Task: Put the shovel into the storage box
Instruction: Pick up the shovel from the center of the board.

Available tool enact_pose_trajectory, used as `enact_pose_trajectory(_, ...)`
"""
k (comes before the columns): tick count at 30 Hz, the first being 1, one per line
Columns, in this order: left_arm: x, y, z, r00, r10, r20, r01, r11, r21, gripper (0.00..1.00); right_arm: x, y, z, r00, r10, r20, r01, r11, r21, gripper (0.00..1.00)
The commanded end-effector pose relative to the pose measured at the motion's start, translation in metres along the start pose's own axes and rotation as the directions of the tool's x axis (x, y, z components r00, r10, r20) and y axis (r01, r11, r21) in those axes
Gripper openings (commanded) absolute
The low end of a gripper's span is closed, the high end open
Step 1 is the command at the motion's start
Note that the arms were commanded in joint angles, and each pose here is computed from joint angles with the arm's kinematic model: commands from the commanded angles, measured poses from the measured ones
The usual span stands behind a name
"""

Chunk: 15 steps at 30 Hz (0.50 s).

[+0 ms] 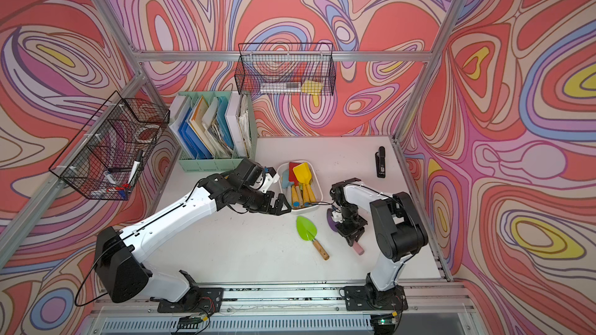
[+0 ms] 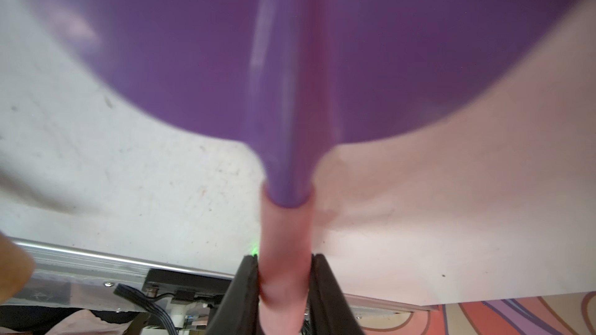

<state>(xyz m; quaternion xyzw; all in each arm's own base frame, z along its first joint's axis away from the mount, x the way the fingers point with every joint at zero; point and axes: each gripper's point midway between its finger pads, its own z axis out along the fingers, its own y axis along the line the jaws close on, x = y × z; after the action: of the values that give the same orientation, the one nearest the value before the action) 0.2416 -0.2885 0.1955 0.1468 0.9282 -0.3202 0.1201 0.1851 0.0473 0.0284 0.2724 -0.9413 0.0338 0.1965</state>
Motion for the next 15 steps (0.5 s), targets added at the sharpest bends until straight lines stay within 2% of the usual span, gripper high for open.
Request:
enact_pose_trajectory(1,0.001,0.003,0.004,1.000,0.004,-0.009,-0.004,1.000,-0.001,0.99,-0.004,0.004,-0.004,1.000,-0.006,0.011,0.006,1.000,-0.015,0.19)
enact_pose_trajectory(9,0.003,0.003,0.002,1.000,0.006,-0.006,-0.006,1.000,-0.002,0.99,-0.008,0.005,-0.006,1.000,-0.009,0.022,0.010,1.000,-0.026,0.10)
enact_pose_trajectory(15,0.003,0.002,0.000,1.000,0.012,-0.004,-0.012,1.000,0.005,0.99,-0.015,0.003,-0.021,0.996,-0.006,0.094,0.007,1.000,-0.011,0.09)
